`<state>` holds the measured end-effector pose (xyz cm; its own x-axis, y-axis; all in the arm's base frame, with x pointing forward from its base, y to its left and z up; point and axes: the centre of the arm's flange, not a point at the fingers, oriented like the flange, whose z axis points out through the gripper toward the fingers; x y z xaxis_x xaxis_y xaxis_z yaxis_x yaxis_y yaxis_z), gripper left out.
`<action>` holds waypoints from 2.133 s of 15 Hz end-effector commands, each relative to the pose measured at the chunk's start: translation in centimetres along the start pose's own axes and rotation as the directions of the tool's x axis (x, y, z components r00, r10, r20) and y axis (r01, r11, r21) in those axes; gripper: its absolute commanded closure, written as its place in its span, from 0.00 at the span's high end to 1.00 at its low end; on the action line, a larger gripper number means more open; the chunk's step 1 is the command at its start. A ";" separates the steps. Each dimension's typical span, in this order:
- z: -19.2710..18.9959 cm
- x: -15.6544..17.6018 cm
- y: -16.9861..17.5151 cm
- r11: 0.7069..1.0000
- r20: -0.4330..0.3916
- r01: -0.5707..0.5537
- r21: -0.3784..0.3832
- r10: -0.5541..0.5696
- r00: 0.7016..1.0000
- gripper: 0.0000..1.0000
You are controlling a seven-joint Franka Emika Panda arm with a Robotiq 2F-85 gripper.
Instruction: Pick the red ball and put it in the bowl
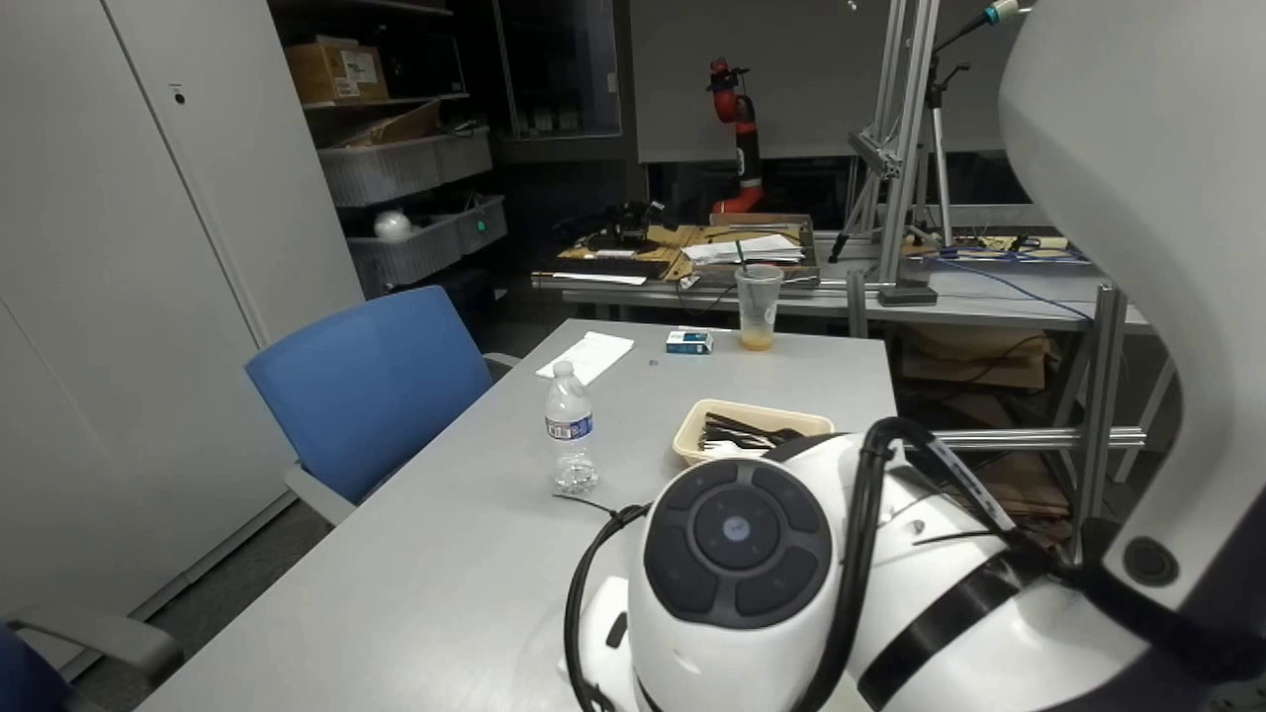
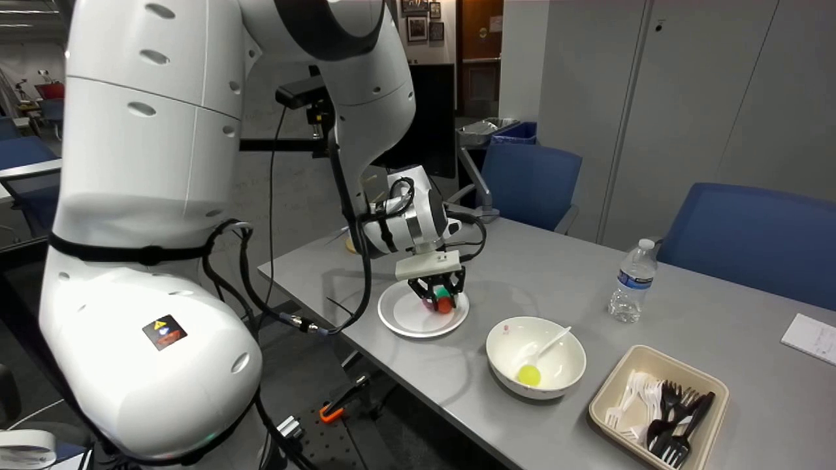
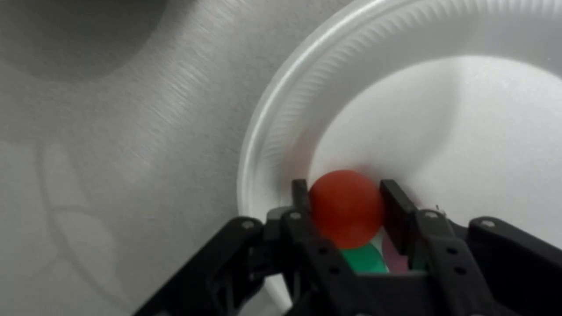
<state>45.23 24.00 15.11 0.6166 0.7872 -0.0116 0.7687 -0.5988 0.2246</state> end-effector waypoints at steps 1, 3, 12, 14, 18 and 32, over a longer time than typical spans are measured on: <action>-2.7 -0.4 1.3 0.998 -0.011 0.052 0.038 -0.051 0.999 0.19; -3.2 -0.5 2.0 0.997 -0.014 0.073 0.025 -0.073 0.997 0.19; -5.6 -2.3 7.4 1.000 -0.017 -0.007 -0.010 0.007 1.000 0.19; -6.5 -2.8 8.4 0.999 -0.011 -0.042 -0.014 0.042 0.999 0.19; -7.9 -3.5 9.6 0.994 0.036 -0.102 -0.033 0.103 0.994 0.19; -8.0 -3.2 10.0 0.985 0.062 -0.162 -0.053 0.165 0.984 0.19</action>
<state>49.40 16.45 24.93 0.7366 0.6750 -0.0418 0.6578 -0.7008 0.2760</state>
